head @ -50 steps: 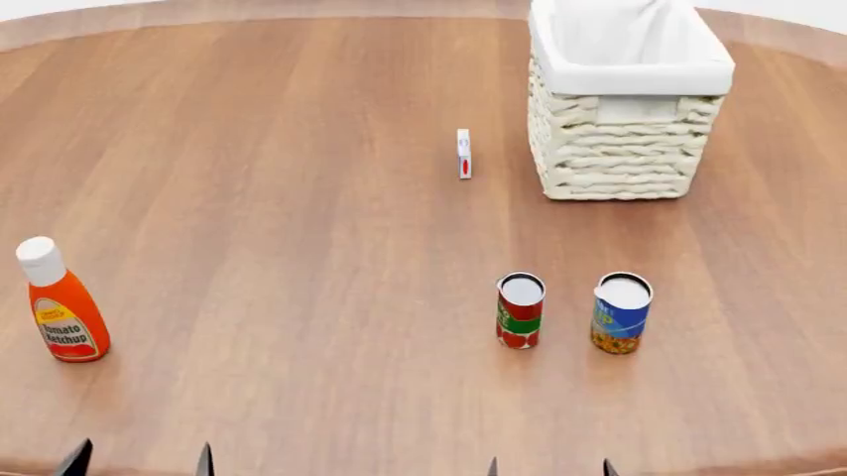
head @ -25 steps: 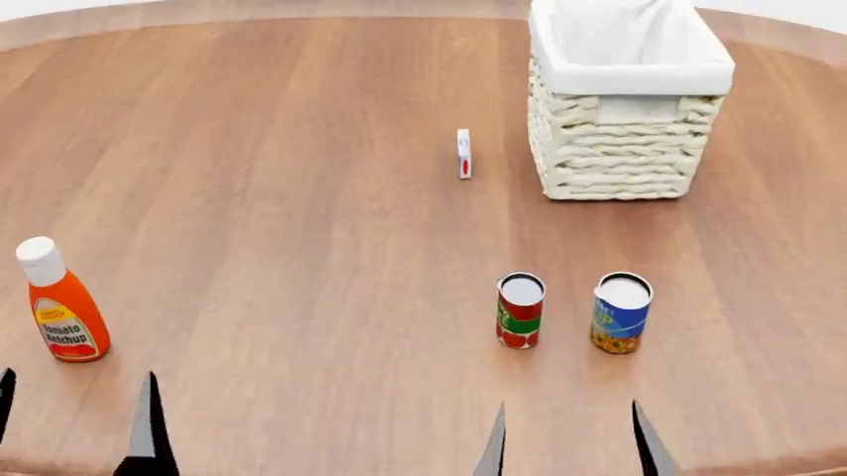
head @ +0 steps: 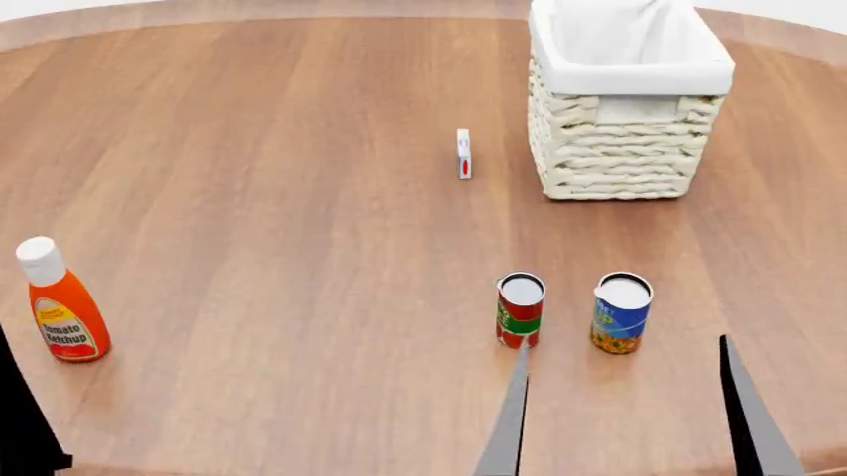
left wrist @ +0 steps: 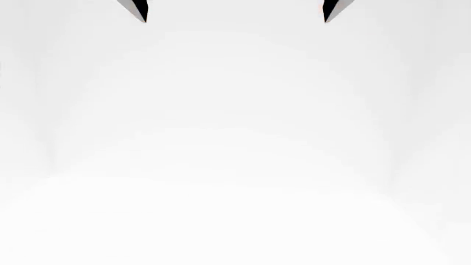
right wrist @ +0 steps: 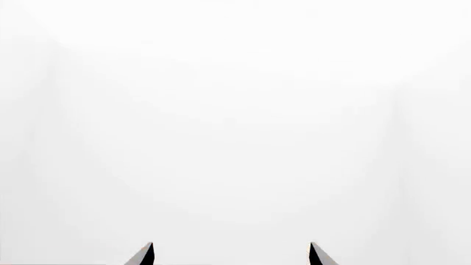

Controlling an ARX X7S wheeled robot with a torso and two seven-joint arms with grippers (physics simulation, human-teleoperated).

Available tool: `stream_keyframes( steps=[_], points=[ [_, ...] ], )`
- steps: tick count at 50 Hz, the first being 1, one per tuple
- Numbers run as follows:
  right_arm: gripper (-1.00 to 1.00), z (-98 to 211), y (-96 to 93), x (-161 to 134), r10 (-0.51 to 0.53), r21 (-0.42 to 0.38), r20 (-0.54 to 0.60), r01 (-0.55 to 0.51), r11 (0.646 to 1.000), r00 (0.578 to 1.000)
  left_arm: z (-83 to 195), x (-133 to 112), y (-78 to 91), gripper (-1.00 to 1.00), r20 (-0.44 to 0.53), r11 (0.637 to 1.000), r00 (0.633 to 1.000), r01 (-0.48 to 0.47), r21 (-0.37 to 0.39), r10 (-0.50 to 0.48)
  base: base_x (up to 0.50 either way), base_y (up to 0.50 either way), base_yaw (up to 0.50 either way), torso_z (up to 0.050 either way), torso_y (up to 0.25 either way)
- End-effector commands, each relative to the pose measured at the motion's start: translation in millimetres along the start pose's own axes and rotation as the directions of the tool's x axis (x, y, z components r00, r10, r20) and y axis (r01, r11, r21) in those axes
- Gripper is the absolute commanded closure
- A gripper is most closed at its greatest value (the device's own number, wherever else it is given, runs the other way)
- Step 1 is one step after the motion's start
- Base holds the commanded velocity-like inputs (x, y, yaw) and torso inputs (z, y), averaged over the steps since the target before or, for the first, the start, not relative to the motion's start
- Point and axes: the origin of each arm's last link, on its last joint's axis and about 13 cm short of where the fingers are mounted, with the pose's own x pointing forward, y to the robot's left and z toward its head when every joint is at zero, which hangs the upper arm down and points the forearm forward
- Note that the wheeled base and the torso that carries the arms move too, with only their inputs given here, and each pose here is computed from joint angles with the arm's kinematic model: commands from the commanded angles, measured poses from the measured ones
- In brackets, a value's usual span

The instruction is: Pick up the tomato sauce, and put it in the basket.

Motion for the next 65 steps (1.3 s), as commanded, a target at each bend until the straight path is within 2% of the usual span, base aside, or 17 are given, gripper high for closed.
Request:
stream_keyframes(
  steps=[1, 5, 26, 30, 65],
  points=[
    [-1.00, 31, -4.7, -2, -0.015, -0.031, 0.136, 0.019, 0.999, 0.991, 27, 1, -1.4, -1.00, 0.100, 1.000, 0.995, 0.014, -0.008, -0.013, 0.00, 0.00, 0.00, 0.000, 0.000],
    [-1.00, 38, -6.6, -2, -0.024, -0.023, 0.155, 0.028, 0.999, 0.988, 27, 1, -1.1, -1.00, 0.101, 1.000, 0.995, 0.012, -0.006, -0.011, 0.00, 0.00, 0.00, 0.000, 0.000],
    [-1.00, 31, -5.7, -3, -0.020, -0.006, 0.120, 0.021, 1.000, 0.993, 25, 0, -1.8, -1.00, 0.094, 1.000, 0.995, 0.014, 0.000, -0.014, 0.00, 0.00, 0.00, 0.000, 0.000],
    [-1.00, 29, -6.3, -3, -0.025, -0.003, 0.106, 0.026, 1.000, 0.994, 24, 1, -0.9, -1.00, 0.060, 0.999, 0.998, 0.007, -0.053, -0.004, 0.04, 0.00, 0.00, 0.000, 0.000],
    [-1.00, 24, -5.1, -4, -0.020, -0.006, 0.075, 0.021, 1.000, 0.997, 24, 0, 0.0, -1.00, 0.053, 0.998, 0.999, -0.003, -0.057, 0.006, 0.09, 0.00, 0.00, 0.000, 0.000]
  ],
)
